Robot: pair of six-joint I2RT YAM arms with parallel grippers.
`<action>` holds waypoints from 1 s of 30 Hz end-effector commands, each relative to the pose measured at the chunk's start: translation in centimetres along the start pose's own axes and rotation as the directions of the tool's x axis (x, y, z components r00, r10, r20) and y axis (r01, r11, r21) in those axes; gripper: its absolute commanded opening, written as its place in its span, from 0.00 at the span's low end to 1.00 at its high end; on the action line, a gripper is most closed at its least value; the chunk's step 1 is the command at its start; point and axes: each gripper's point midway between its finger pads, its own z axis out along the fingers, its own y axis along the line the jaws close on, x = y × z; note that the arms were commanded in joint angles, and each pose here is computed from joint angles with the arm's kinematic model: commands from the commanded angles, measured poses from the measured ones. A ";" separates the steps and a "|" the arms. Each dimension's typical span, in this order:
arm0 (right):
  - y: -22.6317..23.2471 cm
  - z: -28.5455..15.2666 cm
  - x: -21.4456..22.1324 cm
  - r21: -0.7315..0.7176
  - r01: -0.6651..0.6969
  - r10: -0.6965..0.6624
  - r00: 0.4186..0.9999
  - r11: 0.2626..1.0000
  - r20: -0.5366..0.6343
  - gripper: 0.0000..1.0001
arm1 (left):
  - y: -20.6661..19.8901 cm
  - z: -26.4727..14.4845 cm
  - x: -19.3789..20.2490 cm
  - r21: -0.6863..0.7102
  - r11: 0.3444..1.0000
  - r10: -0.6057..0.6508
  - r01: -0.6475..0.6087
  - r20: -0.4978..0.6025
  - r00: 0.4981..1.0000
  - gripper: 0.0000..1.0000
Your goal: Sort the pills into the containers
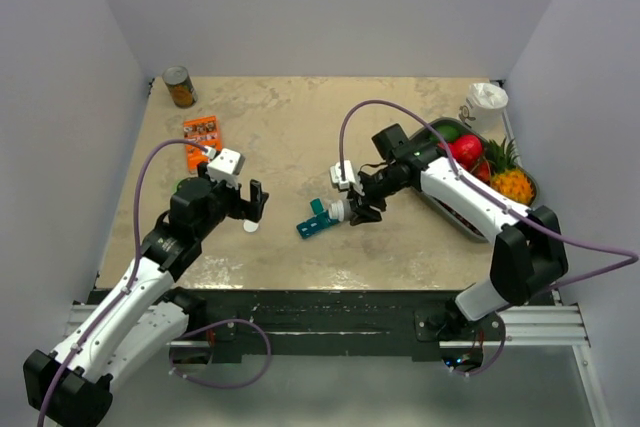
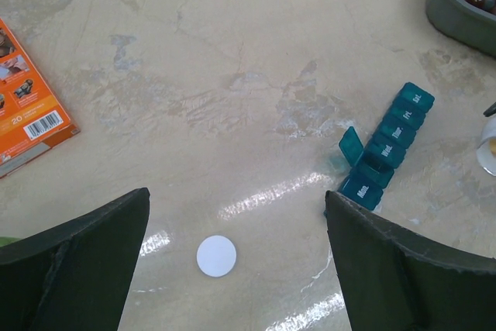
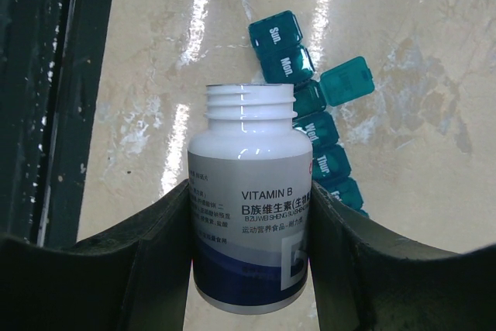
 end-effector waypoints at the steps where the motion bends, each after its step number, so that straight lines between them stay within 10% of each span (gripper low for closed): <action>1: -0.3 1.1 0.5 0.025 -0.119 0.120 0.992 0.993 -0.029 0.00 | 0.8 -0.2 -1.8 -0.038 0.999 0.019 -0.017 0.052 0.998 0.99; 30: -2.0 5.2 4.1 0.120 -0.230 0.255 0.927 0.966 -0.275 0.00 | 0.8 -0.8 -2.4 -0.036 0.999 0.016 -0.013 0.080 0.997 0.99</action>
